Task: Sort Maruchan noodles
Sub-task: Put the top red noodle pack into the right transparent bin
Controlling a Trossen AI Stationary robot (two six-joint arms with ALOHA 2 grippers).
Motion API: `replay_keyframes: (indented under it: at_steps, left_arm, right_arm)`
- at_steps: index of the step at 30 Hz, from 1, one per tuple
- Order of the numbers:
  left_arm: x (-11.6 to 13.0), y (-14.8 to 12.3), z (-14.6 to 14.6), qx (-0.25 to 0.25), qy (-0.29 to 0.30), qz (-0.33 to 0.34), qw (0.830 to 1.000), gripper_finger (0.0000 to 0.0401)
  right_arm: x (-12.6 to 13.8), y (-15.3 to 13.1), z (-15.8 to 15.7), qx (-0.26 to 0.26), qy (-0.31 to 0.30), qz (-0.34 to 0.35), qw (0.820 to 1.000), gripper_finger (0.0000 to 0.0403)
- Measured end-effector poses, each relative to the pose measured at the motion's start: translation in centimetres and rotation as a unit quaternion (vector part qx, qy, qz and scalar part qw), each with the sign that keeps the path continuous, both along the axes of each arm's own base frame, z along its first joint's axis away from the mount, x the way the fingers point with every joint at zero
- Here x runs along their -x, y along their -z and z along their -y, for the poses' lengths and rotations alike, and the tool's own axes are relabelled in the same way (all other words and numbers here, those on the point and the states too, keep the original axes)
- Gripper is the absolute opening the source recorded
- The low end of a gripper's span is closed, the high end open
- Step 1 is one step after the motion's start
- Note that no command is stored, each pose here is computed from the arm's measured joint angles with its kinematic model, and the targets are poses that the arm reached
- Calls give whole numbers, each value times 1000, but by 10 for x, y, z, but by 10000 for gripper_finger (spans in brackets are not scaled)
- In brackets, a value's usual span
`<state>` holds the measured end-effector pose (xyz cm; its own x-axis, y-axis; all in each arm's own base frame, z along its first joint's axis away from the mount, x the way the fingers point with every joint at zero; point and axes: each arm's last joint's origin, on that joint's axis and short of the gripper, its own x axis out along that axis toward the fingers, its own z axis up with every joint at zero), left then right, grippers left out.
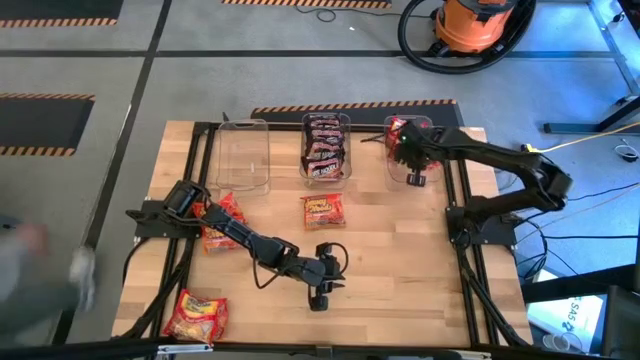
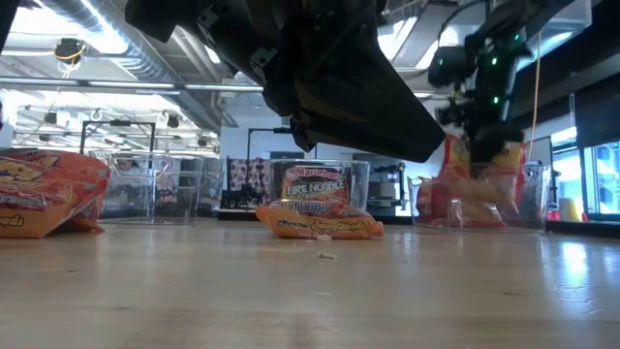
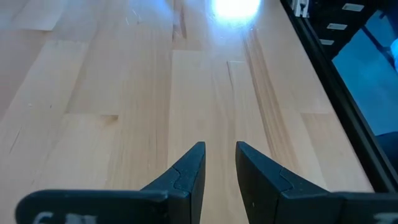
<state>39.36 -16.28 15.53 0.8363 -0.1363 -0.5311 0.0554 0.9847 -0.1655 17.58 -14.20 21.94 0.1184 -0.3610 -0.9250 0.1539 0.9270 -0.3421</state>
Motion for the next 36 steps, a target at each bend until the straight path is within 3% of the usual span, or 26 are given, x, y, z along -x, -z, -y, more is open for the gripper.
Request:
replay_keyframes:
  at_steps: [7,10,17,23,27,36]
  left_arm:
    - [0,0,0,-13,2,3,1000,82]
    - [0,0,0,-13,1,3,1000,82]
    - [0,0,1,-15,6,3,1000,82]
    - [1,0,2,-15,26,1,1000,82]
    - [1,0,2,-12,31,0,999,82]
    - [1,0,2,-12,31,0,999,82]
  right_arm:
    - [-9,29,5,-35,-30,-41,998,38]
    - [-14,36,10,-24,-14,-37,999,55]
    - [-19,37,13,-15,-21,-29,999,156]
    - [-22,20,21,50,-7,-73,996,224]
    - [-21,17,24,88,0,-97,991,237]
    - [-28,13,15,81,3,-88,993,238]
